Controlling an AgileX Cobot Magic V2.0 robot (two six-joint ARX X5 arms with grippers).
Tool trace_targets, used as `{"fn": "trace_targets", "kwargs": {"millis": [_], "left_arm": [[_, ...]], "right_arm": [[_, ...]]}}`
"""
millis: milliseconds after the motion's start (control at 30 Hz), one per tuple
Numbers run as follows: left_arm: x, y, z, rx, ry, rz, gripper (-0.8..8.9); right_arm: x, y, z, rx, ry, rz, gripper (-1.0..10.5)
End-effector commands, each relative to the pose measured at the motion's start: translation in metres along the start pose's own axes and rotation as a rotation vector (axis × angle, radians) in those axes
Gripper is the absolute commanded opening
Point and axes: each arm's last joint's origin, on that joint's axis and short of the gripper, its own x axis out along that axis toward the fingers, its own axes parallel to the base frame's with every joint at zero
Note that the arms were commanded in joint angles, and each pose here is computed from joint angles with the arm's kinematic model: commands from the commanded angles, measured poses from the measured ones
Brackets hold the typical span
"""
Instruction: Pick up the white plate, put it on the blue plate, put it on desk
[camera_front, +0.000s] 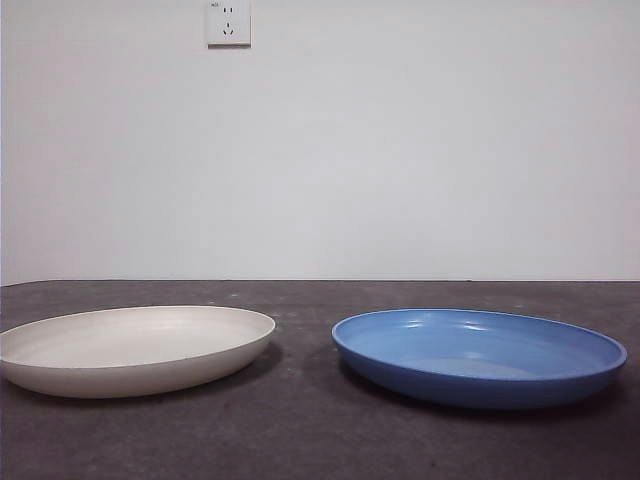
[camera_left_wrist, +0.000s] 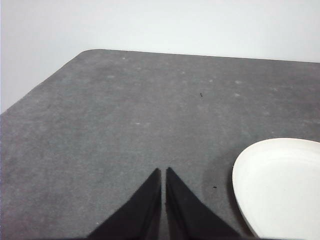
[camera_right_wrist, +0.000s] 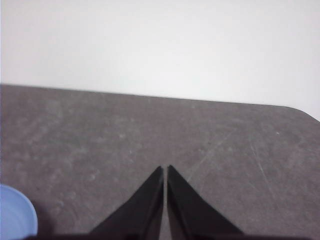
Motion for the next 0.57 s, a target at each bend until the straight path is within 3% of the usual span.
{"fn": "trace_targets", "kwargs": {"millis": [33,333,567], "left_arm": [[0.002,0.000,-0.007,-0.019,0.022,0.007,0.17],[0.000,-0.002,0.004,-0.153,-0.009,-0.055,0.17],[-0.003,-0.004,0.033,-0.244,-0.084,-0.071,0.17]], "right_arm": [[0.000,0.000,-0.001,0.094,0.000,0.011,0.1],[0.000,0.001,-0.004,0.276,0.053,0.017,0.1],[0.002,0.001,0.015,0.394,0.068,0.038,0.1]]}}
